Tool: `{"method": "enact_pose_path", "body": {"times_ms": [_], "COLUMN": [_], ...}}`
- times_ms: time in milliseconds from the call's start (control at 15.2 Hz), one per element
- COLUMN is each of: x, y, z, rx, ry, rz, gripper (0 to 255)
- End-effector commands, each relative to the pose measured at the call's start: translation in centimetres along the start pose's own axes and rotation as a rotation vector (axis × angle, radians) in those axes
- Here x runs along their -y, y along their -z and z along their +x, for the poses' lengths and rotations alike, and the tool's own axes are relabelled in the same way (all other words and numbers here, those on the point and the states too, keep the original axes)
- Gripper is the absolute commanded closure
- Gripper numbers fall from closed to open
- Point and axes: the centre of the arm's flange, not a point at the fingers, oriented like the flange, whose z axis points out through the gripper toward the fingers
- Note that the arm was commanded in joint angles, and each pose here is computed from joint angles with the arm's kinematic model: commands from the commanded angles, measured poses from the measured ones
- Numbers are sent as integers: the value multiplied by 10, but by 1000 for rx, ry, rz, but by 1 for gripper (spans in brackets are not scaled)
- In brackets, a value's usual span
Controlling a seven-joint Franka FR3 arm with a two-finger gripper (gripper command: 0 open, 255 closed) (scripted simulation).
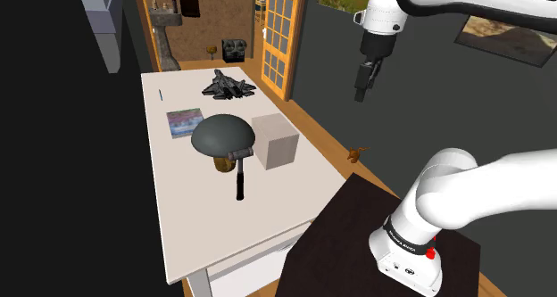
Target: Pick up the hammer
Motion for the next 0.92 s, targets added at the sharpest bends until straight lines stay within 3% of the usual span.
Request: {"method": "enact_pose_path", "body": {"times_ms": [0,858], "x": [0,-10], "y": [0,-104], "z": [0,132], "rx": [0,-29], "ry": [0,379], "rz": [0,24], "gripper": [0,0]}}
